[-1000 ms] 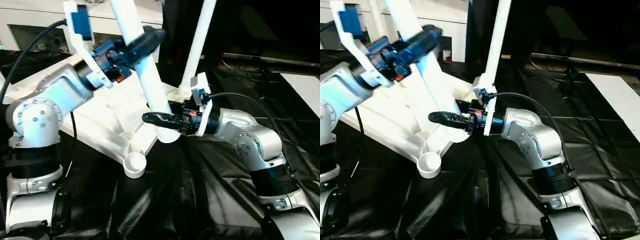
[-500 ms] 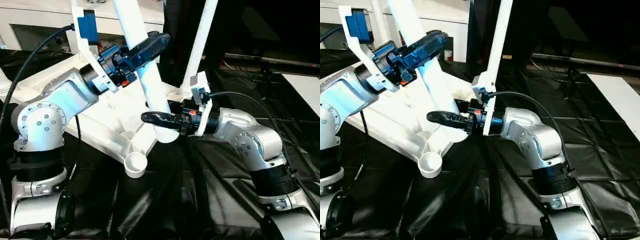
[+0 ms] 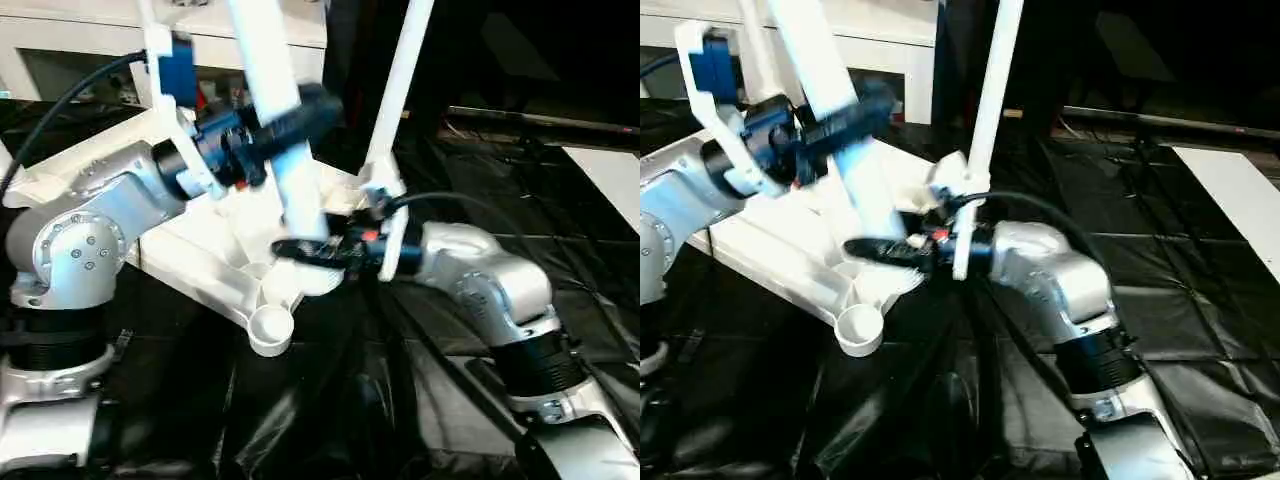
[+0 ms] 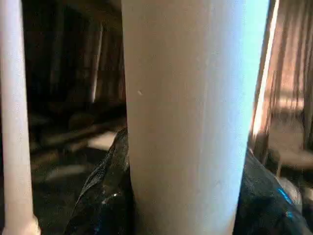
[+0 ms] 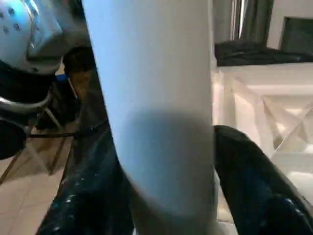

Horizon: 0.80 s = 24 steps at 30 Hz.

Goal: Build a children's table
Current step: Pick table leg

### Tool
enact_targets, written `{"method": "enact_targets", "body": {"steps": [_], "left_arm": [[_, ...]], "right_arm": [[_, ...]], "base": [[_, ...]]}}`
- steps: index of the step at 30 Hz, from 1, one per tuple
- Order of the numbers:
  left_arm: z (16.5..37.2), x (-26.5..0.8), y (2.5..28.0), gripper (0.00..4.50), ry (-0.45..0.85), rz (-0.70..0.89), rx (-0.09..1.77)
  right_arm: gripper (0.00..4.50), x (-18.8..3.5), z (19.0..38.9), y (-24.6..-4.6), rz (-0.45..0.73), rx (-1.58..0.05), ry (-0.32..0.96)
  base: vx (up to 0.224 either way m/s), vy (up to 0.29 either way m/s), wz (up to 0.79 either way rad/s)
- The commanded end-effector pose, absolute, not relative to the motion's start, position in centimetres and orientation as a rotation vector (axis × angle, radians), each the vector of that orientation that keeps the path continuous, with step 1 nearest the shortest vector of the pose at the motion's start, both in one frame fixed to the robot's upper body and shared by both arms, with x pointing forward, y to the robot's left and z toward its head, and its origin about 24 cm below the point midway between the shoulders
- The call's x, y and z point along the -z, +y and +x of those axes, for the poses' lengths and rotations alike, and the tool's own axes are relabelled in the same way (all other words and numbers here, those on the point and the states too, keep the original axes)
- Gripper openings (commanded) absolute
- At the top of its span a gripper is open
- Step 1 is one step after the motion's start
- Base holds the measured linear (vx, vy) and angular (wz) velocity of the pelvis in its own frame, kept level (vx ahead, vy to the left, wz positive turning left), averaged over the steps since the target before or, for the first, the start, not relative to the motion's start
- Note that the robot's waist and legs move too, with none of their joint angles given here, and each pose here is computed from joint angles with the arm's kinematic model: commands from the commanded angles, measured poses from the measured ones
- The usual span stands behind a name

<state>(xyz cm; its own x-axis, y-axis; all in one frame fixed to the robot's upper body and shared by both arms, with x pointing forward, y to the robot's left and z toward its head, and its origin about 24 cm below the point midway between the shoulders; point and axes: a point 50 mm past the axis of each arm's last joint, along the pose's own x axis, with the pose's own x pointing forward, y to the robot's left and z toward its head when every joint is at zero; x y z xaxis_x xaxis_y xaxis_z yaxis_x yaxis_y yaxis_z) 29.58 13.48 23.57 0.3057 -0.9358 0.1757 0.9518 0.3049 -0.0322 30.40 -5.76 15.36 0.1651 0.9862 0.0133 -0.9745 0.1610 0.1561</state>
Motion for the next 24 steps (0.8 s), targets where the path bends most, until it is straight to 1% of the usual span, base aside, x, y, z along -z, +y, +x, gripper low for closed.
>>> {"method": "enact_targets", "body": {"steps": [1, 8, 17, 24], "left_arm": [[29.5, -23.6, 13.2, 1.82, -0.114, -0.096, 1.311], [29.4, -24.0, 13.0, 1.82, -0.114, -0.062, 1.408], [29.4, -24.0, 12.6, 1.82, -0.109, -0.055, 1.452], [29.6, -23.9, 12.5, 1.82, -0.107, -0.053, 1.458]], "right_arm": [[2.8, -16.0, 31.0, -6.7, 0.12, -1.379, 0.114], [2.8, -15.7, 30.8, -6.8, 0.079, -1.446, 0.168], [2.8, -15.1, 30.4, -6.6, 0.01, -1.503, 0.225], [2.8, -14.8, 30.4, -6.0, -0.018, -1.514, 0.231]], "base": [[0.0, 0.0, 0.0], [0.0, 0.0, 0.0], [0.0, 0.0, 0.0], [0.0, 0.0, 0.0]]}}
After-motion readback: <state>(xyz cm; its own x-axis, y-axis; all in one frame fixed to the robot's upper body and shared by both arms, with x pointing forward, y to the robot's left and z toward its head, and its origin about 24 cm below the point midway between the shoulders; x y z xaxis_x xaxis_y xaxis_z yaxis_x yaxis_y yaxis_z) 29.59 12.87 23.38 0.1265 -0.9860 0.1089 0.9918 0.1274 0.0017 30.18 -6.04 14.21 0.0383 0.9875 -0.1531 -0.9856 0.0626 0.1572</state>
